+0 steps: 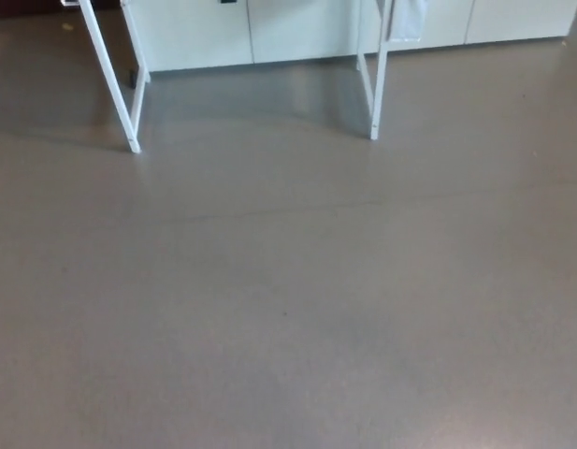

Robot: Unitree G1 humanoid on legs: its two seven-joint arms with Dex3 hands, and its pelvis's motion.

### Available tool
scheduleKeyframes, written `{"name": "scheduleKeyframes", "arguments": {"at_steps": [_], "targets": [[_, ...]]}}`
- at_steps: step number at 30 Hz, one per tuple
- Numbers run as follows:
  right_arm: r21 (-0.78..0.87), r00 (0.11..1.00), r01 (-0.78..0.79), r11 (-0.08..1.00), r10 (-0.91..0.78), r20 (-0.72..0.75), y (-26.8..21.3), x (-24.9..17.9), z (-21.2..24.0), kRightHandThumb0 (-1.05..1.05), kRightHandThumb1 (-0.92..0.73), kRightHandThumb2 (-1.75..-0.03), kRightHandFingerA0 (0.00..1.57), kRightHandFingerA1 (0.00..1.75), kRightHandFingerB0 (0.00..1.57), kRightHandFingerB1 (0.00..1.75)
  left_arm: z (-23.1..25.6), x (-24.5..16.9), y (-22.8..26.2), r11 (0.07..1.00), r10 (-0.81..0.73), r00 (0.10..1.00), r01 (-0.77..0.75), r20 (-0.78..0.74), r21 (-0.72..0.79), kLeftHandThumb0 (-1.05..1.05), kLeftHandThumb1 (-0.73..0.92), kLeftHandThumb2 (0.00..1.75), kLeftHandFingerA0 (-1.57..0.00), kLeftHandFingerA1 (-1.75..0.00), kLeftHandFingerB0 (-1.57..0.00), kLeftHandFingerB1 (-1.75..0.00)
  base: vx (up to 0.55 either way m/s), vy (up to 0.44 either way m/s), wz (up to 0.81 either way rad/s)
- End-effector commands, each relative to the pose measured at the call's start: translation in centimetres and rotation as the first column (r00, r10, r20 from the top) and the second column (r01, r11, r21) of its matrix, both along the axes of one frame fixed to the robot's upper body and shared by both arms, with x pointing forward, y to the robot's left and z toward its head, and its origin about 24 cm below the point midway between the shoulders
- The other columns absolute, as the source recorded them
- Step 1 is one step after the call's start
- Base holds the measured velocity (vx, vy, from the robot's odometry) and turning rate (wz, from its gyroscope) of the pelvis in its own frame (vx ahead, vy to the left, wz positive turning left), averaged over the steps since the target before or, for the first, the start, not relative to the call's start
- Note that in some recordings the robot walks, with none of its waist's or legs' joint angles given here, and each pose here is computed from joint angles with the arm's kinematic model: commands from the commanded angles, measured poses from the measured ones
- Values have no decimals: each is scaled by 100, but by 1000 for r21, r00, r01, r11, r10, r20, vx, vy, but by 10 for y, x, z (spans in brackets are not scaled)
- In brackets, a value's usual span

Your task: The robot walks towards a desk on which a file tray is kept in the middle and a cube is kept to its right. The robot lifts the cube using its right hand and places it on the file tray.

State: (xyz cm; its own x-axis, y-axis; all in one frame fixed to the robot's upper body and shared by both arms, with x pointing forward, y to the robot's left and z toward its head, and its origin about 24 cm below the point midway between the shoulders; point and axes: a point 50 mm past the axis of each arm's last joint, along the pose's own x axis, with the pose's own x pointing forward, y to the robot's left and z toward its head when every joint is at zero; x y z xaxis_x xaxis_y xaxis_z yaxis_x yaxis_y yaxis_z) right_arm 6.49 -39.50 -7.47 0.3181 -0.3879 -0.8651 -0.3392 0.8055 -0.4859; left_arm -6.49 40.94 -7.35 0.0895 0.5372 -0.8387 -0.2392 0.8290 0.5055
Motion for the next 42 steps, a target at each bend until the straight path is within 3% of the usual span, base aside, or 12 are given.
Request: {"name": "scheduleKeyframes", "arguments": {"at_steps": [1,3,8,9,12,14,16,23,27,31,33,42], "targets": [[24,997,24,999,-25,70,-14,13,16,-45,-52,-57,8,36,8,25,0,13,-2,993,-105,992,108,70,-45,-85,64,79,0,-85,-11,-75,111,12,17],[61,984,109,992,-116,132,-19,8,19,-25,-42,-91,2,50,0,49,-3,19,-4,997,-22,993,30,115,-68,-90,49,97,-5,-69,-12,-67,136,-144,17],[20,989,64,998,-66,134,-21,10,21,-25,-41,-90,3,51,0,48,-6,31,-3,997,-50,994,56,96,-59,-89,48,107,-5,-68,-16,-68,197,-82,2],[22,988,63,998,-65,137,-21,9,21,-37,-48,-56,6,32,11,28,-5,31,-3,996,-62,992,69,106,-61,-92,48,108,-4,-69,-15,-66,242,3,-5],[-18,997,50,999,-49,65,-24,18,21,-46,-52,-56,3,29,8,26,-4,40,-2,993,-98,987,106,127,-60,-88,63,75,0,-79,-6,-72,231,87,-17],[23,986,98,995,-101,136,-24,26,25,-29,-40,-91,2,49,0,49,-4,46,-3,992,-95,982,107,160,-69,-88,46,108,-2,-68,-14,-68,339,167,-26],[-27,997,44,999,-42,68,-25,21,25,-60,-54,-56,11,33,10,25,-4,37,-3,989,-117,985,127,130,-70,-89,49,100,-4,-71,-9,-66,473,210,14],[-48,997,-56,997,59,57,-11,29,17,-32,-35,-90,4,52,0,48,2,32,3,994,-94,989,101,113,-52,-88,49,109,0,-66,-17,-65,389,157,-22],[-20,996,-89,996,89,10,-6,30,14,-55,-55,-60,7,31,10,23,7,35,9,994,-99,987,105,125,-40,-88,67,78,0,-79,-6,-74,312,2,14],[-37,988,-145,989,143,-60,-10,20,18,-62,-44,-81,3,37,4,24,4,29,6,995,-87,992,92,96,-42,-87,50,106,0,-65,-11,-62,402,-157,22],[8,998,-34,999,33,51,-10,17,19,-44,-51,-57,7,33,9,27,3,28,6,994,-96,992,99,77,-36,-86,68,72,0,-68,-7,-67,409,-260,58],[63,996,21,998,-27,84,-10,17,13,-47,-33,-75,0,39,1,35,5,37,8,995,-77,989,84,127,-55,-88,48,108,0,-64,-9,-60,277,-72,-6]]}}
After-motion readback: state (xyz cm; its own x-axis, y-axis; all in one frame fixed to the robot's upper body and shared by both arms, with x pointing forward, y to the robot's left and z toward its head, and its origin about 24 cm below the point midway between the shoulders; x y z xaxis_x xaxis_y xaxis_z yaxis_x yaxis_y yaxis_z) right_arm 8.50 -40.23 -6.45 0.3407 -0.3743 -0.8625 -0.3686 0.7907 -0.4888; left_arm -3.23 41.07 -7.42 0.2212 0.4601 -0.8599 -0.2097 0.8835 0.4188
